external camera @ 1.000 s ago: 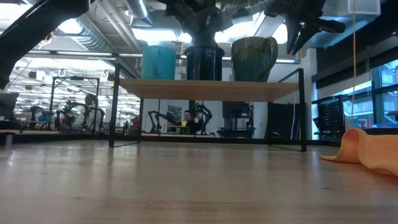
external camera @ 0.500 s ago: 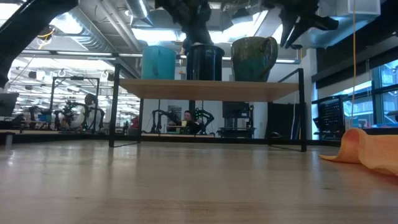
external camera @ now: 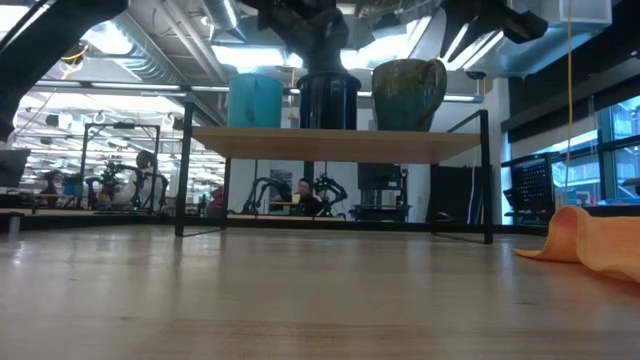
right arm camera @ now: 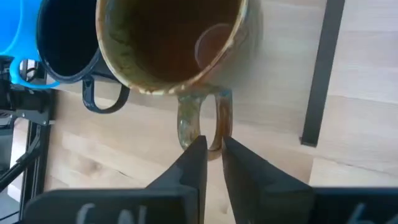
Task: Stack small to large cups/mugs on shelf
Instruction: Put the brown mug on the shelf
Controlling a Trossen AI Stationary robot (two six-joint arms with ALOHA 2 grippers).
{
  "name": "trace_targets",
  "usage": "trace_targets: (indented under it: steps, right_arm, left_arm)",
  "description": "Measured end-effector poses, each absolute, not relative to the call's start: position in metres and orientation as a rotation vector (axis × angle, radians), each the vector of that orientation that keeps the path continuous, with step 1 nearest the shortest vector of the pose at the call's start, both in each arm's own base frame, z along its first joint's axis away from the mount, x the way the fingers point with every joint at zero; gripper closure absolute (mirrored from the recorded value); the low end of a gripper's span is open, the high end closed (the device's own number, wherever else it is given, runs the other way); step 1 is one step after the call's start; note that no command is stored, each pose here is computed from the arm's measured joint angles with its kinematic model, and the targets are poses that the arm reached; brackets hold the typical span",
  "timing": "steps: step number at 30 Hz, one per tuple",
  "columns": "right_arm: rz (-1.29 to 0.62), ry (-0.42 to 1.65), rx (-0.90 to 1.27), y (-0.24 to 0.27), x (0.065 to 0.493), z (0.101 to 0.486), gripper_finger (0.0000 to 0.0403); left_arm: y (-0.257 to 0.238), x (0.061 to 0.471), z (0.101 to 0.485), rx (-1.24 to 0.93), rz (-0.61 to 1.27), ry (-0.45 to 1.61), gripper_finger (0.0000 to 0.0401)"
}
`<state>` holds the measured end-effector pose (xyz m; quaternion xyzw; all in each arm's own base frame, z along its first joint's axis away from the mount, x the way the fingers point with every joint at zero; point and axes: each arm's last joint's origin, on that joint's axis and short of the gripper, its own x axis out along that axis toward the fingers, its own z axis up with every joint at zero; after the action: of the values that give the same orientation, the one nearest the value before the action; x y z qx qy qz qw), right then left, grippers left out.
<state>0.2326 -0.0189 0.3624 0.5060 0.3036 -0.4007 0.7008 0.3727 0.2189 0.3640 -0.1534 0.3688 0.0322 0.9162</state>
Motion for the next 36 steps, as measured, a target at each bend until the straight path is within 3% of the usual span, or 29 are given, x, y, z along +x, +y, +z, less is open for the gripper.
trace_targets:
  steps: [14, 22, 36]
  right_arm:
    - [-0.939, 0.67, 1.075, -0.016, 0.234, 0.359, 0.0352]
    - [-0.967, 0.737, 1.062, -0.015, 0.228, 0.356, 0.0397]
    - [-0.958, 0.735, 1.071, -0.015, 0.234, 0.354, 0.038]
  left_arm:
    - [0.213, 0.39, 0.356, -0.319, -0.004, 0.716, 0.0395]
    - [0.211, 0.395, 0.35, -0.328, -0.02, 0.727, 0.04]
    - [0.206, 0.406, 0.338, -0.336, -0.057, 0.739, 0.0398]
